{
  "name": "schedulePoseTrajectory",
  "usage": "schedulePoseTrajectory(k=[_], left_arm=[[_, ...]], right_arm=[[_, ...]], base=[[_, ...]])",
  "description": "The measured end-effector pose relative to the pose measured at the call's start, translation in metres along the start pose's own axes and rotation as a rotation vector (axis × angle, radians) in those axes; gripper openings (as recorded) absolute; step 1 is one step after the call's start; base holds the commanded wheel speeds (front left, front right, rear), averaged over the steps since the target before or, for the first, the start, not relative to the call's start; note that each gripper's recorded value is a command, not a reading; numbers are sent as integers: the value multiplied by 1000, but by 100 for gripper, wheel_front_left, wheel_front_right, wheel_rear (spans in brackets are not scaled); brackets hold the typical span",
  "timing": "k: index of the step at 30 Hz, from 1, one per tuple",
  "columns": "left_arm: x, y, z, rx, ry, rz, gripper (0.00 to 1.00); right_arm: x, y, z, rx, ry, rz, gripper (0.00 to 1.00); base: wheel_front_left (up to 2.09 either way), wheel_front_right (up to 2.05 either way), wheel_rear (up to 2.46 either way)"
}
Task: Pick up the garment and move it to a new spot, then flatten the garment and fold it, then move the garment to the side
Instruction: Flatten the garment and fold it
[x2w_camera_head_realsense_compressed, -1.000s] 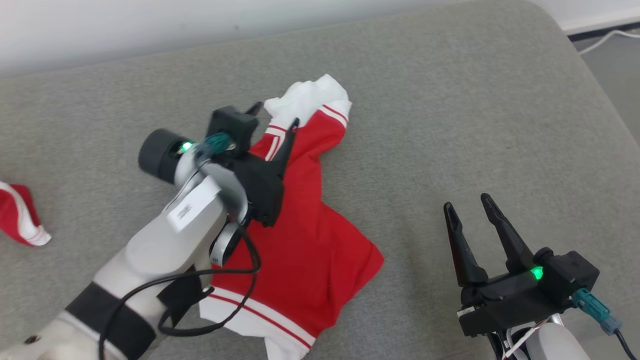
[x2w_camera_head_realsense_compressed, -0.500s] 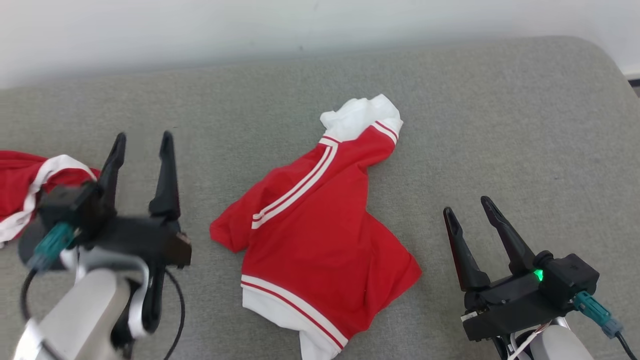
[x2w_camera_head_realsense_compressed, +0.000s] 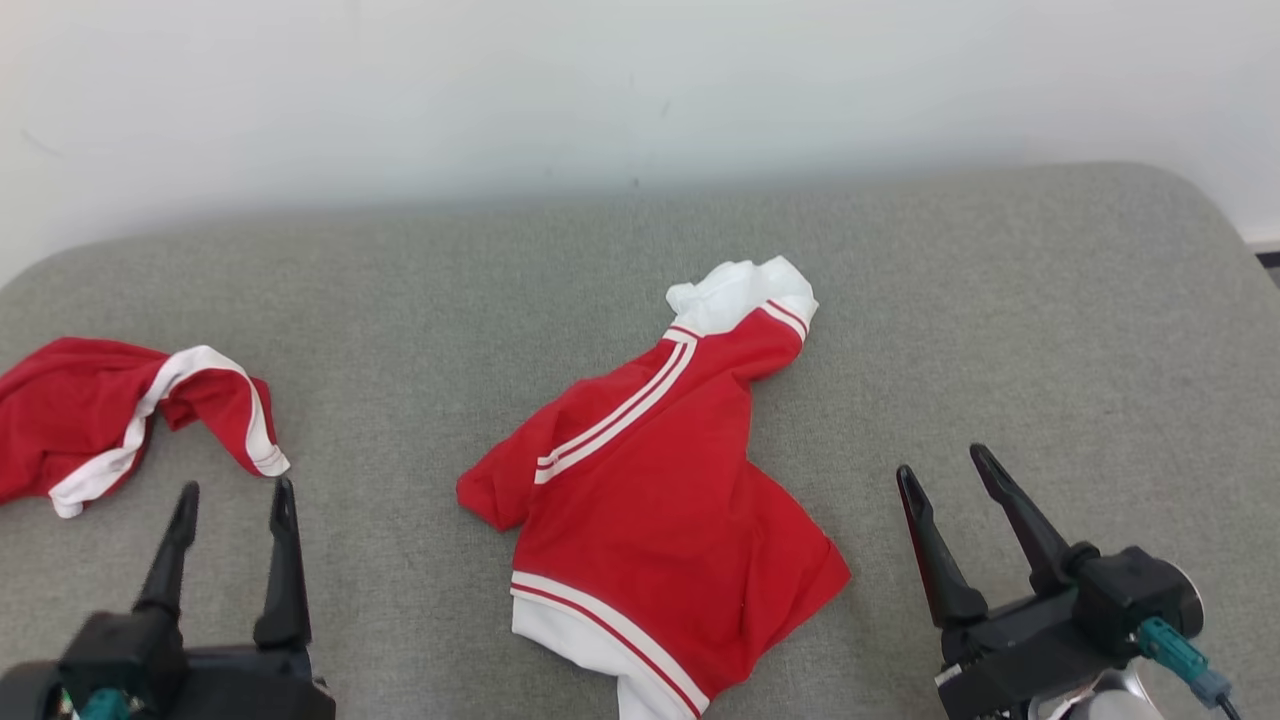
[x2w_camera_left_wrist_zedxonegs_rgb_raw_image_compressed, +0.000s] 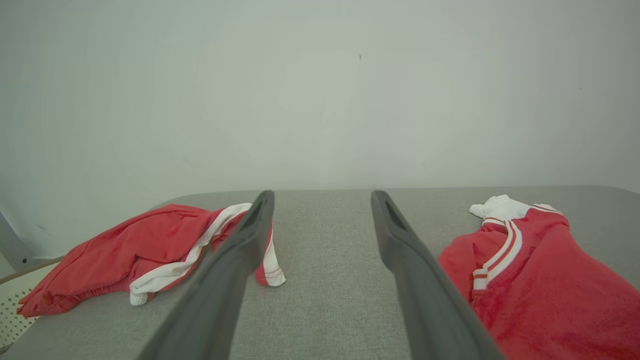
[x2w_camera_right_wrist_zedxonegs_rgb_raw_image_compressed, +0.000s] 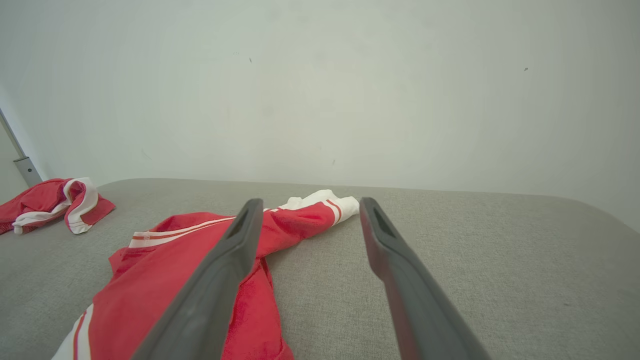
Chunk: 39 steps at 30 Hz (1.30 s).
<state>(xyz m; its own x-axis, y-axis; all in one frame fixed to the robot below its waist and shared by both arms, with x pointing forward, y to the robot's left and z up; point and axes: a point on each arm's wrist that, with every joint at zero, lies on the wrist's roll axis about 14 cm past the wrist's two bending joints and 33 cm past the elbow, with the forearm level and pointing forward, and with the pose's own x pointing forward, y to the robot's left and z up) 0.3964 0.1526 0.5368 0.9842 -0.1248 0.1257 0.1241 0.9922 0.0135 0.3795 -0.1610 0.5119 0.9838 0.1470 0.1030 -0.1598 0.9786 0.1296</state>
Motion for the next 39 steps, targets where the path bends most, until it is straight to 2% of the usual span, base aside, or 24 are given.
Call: schedulePoseTrajectory(k=[10, 29, 34, 39], left_arm=[[-35, -5, -4, 11, 16, -2, 100], [-37, 1, -15, 0, 44, 16, 100], [-37, 5, -15, 1, 41, 29, 100], [-39, 9, -17, 4, 47, 44, 100]], right_arm=[[-30, -5, -1, -38, 16, -42, 100], [-42, -8, 9, -6, 10, -83, 100], [-36, 13, 1, -8, 41, -16, 100], [-32, 62, -24, -29, 137, 168, 100]], base=[[0, 0, 0], [0, 0, 0], [0, 0, 0], [0, 0, 0]])
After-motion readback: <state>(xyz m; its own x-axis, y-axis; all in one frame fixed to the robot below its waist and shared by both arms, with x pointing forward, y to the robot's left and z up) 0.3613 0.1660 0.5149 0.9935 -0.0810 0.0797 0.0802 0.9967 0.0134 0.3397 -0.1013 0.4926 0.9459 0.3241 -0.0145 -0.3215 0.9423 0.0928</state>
